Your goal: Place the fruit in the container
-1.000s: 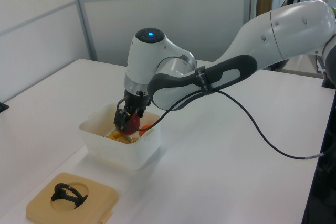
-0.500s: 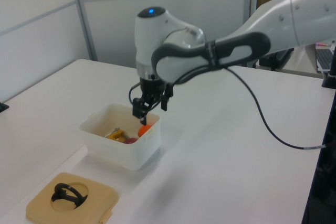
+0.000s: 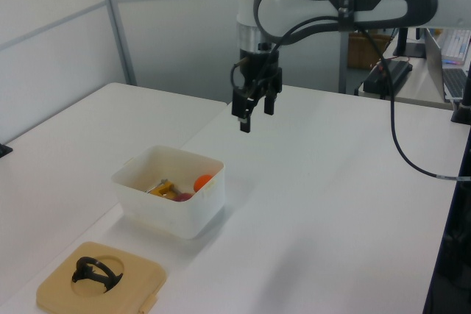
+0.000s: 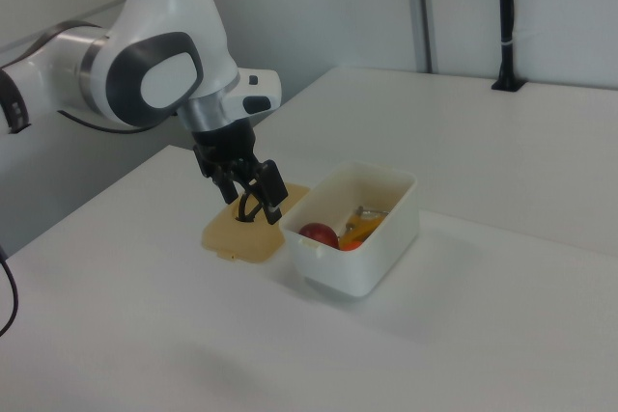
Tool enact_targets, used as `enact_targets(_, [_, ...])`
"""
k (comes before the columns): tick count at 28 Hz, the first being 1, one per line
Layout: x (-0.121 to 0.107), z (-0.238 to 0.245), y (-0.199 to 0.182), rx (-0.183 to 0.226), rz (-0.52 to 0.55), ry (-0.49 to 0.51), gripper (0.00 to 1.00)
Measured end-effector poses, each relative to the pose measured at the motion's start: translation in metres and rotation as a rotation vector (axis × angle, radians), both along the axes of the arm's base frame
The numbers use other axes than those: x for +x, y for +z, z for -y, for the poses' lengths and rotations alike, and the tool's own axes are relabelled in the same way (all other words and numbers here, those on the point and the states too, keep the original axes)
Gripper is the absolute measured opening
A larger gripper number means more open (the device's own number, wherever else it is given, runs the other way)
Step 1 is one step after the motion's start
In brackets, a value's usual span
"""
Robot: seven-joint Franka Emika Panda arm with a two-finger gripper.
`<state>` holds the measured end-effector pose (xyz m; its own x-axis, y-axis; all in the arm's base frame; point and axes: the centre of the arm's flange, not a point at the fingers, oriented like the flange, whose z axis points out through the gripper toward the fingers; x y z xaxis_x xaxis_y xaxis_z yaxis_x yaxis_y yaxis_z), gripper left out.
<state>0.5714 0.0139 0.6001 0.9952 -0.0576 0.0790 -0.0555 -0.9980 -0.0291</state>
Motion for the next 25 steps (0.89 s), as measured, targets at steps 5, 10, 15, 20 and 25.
enact_targets(5, [-0.005, 0.005, 0.001, -0.048, -0.017, 0.023, 1.00])
enact_targets(10, [-0.011, 0.007, -0.001, -0.071, -0.069, 0.025, 1.00])
enact_targets(15, [-0.022, 0.010, 0.004, -0.073, -0.139, 0.013, 1.00])
enact_targets(20, [-0.024, 0.018, 0.012, -0.072, -0.133, -0.008, 1.00])
enact_targets(25, [-0.025, 0.024, 0.013, -0.071, -0.132, -0.019, 1.00])
